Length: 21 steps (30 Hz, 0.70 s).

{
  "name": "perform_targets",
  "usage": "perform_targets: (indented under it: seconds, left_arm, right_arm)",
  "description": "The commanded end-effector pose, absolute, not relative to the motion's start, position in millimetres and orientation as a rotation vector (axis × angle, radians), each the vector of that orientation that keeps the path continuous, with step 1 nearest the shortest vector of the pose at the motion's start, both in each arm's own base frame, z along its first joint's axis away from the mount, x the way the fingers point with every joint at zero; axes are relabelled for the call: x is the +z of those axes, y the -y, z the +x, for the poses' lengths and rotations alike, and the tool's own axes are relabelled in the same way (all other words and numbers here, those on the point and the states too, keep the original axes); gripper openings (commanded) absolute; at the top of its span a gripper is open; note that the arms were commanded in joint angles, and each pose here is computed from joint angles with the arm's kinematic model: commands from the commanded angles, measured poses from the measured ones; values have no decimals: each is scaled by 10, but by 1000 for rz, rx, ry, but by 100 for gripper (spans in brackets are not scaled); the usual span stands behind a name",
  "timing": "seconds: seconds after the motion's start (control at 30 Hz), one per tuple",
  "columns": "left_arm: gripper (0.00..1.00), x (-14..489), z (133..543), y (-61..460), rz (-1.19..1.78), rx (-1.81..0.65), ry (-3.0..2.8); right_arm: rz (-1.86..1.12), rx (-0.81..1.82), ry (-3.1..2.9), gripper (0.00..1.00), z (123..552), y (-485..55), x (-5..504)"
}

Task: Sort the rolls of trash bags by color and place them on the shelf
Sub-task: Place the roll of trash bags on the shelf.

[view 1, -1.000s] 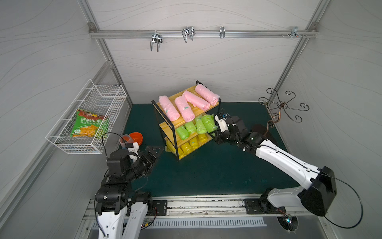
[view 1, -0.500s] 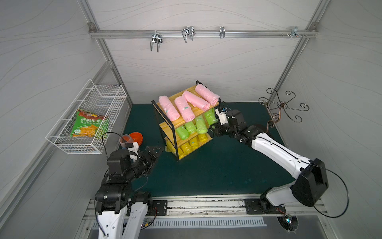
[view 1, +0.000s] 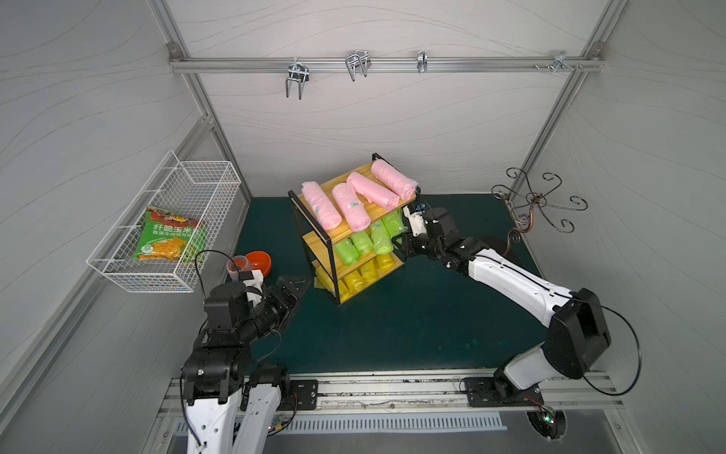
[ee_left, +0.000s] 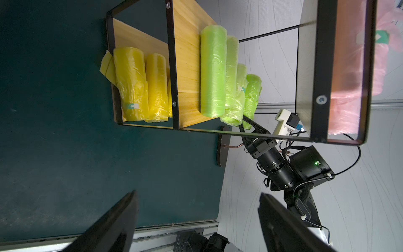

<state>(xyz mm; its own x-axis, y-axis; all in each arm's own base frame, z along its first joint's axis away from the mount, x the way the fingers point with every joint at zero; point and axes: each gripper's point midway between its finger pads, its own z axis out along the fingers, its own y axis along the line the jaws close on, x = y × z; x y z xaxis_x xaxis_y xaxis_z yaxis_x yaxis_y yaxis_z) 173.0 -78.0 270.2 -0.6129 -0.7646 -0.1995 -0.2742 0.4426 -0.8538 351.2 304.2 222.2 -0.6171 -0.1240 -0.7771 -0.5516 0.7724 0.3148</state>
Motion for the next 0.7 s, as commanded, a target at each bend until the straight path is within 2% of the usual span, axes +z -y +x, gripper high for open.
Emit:
perform_targets:
  seconds: [0.0,0.67]
  left_arm:
    - [90,2731,1767,775,-826,-1090,-2107]
    - [90,2700,1757,768,-830,-1082,-2113]
  right_arm:
    - [-503,744,-2107,0,3586,-3165,2423]
    - [-519,744,-2125,0,3702,-3299,2357]
